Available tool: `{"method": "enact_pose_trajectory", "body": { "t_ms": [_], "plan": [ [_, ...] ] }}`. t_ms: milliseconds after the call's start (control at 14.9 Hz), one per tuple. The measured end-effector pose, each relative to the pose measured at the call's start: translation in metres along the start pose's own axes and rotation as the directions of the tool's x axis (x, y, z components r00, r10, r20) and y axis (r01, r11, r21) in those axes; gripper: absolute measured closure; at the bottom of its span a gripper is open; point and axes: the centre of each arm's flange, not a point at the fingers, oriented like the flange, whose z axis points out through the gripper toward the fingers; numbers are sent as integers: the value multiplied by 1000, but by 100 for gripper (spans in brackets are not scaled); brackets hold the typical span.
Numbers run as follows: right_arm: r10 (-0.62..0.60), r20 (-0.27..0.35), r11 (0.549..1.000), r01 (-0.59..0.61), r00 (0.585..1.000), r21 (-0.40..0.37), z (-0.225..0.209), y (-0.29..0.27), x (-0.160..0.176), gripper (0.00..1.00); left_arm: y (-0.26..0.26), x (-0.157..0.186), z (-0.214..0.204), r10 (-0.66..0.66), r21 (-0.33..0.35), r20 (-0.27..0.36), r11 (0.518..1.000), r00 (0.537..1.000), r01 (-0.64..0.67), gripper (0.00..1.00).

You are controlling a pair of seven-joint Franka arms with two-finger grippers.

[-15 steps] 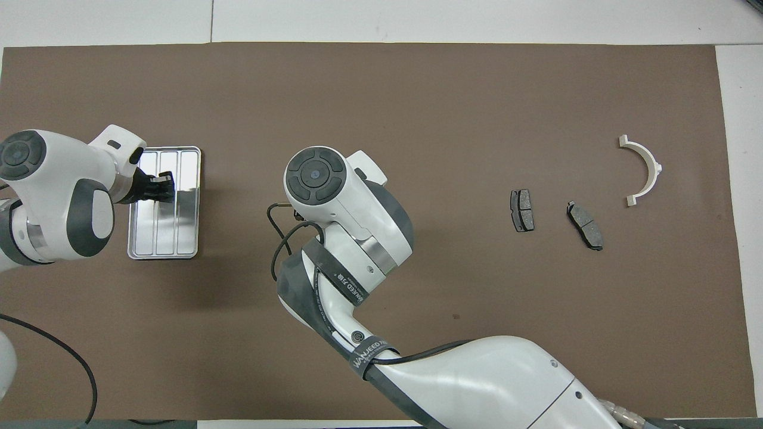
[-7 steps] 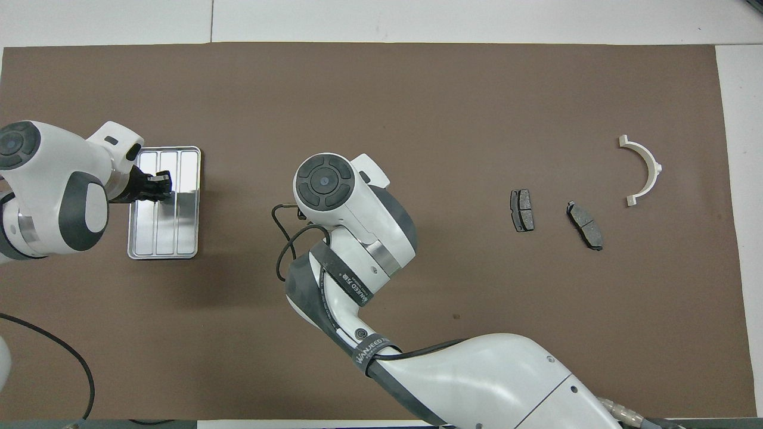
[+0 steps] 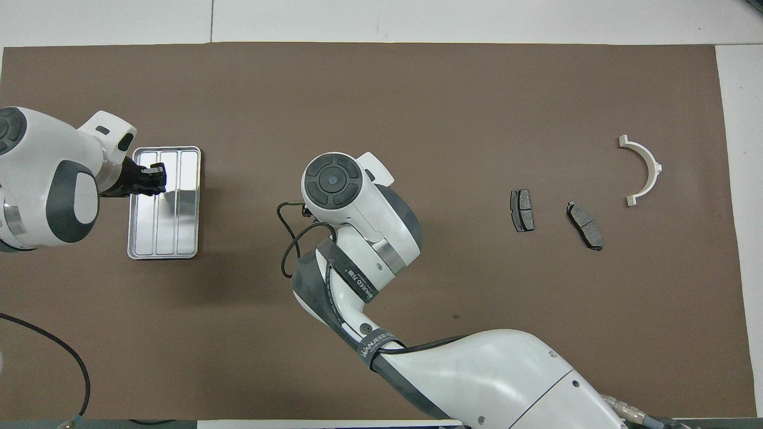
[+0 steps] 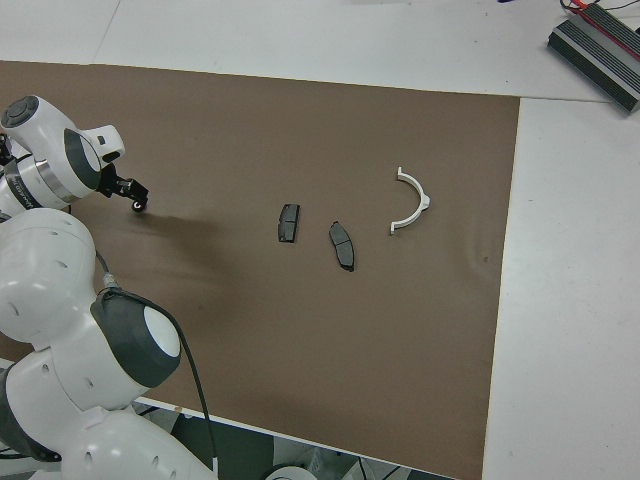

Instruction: Place bearing gear from tray to pile

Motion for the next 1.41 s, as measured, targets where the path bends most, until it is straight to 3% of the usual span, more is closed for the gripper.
{"method": "enact_pose_trajectory", "body": {
  "t_ms": [1072,1139,1407],
  "plan": [
    [-14,-12,1000,14,1000,28,34,-3,-3,0,6,-2,-5,-38,-8,1,999,999,38,77],
    [-14,-12,1000,14,1000,28,35,-3,-3,5,6,-2,-5,-41,-8,1,999,999,41,77],
    [-14,-9,1000,14,1000,25,37,-2,-4,51,7,-2,-5,-45,-8,1,999,999,45,77]
  ]
}}
